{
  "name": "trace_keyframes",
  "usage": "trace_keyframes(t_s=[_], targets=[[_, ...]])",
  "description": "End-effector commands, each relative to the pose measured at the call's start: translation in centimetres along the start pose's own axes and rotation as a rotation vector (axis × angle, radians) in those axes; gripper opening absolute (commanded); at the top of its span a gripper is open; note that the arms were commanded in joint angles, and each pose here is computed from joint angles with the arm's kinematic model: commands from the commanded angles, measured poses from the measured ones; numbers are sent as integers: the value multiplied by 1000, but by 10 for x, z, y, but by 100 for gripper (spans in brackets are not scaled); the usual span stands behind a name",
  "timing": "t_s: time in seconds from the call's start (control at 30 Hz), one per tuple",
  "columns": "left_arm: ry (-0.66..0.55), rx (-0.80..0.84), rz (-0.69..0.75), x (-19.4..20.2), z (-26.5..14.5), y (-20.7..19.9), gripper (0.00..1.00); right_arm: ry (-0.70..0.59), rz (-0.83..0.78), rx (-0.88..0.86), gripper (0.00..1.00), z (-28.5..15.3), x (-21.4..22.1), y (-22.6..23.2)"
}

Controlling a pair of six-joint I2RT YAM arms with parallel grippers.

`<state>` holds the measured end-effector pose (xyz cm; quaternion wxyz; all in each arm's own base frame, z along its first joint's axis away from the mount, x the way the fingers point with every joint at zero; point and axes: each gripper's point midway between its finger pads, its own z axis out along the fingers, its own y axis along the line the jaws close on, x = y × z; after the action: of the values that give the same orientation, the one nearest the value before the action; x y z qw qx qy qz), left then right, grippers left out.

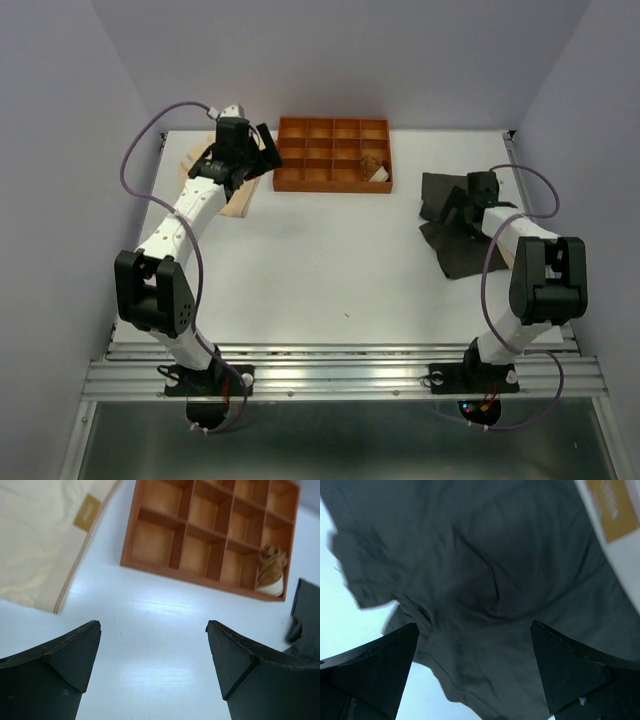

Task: Roll the underwear
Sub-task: Move the underwear to the center of the board

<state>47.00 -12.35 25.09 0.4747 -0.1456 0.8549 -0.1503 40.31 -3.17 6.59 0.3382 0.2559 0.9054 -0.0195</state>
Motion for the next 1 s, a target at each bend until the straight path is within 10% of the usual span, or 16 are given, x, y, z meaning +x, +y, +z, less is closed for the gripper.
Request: trace_keyframes(t_s=[0.0, 0.7, 0.97], targets=[[81, 26, -30, 60, -5, -11, 99, -10, 47, -8, 100, -8, 16, -2], [228, -24, -25, 150, -23, 7, 99, 526, -414, -303, 100, -124, 307, 65], [277, -47, -48, 170, -27, 18, 99, 626, -879, -574, 100, -200, 396, 111]])
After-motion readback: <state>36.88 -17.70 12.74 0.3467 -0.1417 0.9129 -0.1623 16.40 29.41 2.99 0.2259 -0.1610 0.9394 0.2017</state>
